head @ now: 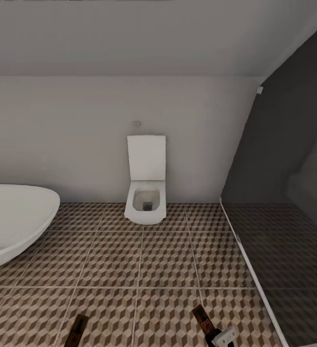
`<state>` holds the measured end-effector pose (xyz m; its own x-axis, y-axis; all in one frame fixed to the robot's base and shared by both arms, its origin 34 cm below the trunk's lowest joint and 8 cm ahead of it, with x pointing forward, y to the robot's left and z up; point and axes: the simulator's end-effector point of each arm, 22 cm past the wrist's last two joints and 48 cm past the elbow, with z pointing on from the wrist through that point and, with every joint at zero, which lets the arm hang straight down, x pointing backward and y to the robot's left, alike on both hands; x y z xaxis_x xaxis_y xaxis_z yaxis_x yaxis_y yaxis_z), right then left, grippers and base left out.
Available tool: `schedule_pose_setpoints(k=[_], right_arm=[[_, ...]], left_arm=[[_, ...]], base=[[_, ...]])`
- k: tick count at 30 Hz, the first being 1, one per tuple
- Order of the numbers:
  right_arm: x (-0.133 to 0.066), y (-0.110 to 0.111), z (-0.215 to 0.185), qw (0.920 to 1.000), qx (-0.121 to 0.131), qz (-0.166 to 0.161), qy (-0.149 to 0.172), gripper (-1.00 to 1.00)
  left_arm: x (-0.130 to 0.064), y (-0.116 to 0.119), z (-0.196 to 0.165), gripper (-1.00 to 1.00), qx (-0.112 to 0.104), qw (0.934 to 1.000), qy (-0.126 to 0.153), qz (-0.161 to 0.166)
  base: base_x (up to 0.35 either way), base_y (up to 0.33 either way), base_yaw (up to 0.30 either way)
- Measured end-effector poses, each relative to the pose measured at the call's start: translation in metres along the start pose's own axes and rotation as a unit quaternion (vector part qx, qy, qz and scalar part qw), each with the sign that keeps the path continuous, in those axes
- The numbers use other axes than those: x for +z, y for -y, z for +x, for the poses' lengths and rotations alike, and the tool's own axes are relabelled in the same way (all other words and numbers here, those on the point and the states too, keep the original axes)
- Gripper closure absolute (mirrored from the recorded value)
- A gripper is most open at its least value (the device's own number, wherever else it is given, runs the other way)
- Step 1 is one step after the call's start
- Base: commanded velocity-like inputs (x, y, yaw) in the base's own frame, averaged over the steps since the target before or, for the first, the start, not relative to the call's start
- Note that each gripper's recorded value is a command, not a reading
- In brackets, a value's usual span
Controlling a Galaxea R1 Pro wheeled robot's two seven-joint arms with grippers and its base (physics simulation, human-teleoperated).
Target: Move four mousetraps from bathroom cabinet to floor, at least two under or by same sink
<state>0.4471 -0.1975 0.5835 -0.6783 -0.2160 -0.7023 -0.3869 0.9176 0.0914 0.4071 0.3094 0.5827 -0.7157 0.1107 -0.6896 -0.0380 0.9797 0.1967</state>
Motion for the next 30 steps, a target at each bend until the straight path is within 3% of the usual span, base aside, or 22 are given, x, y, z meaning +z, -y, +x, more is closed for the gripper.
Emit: schedule_pose_setpoints(k=[7,25,30], right_arm=[[0.0,0.001,0.0,1.0,0.0,0.0,0.0,1.0],[-0.002,0.009,0.001,1.0,-0.002,0.006,0.0,1.0],[-0.007,0.035,0.002,0.999,0.012,0.043,0.001,1.0]], left_arm=[[0.0,0.0,0.0,1.0,0.0,1.0,0.0,0.0],[0.0,0.0,0.0,1.0,0.0,1.0,0.0,0.0],[0.0,0.0,0.0,1.0,0.0,1.0,0.0,0.0]], base=[[0.0,0.0,0.177],[0.0,0.0,0.008],[0.0,0.0,0.0]])
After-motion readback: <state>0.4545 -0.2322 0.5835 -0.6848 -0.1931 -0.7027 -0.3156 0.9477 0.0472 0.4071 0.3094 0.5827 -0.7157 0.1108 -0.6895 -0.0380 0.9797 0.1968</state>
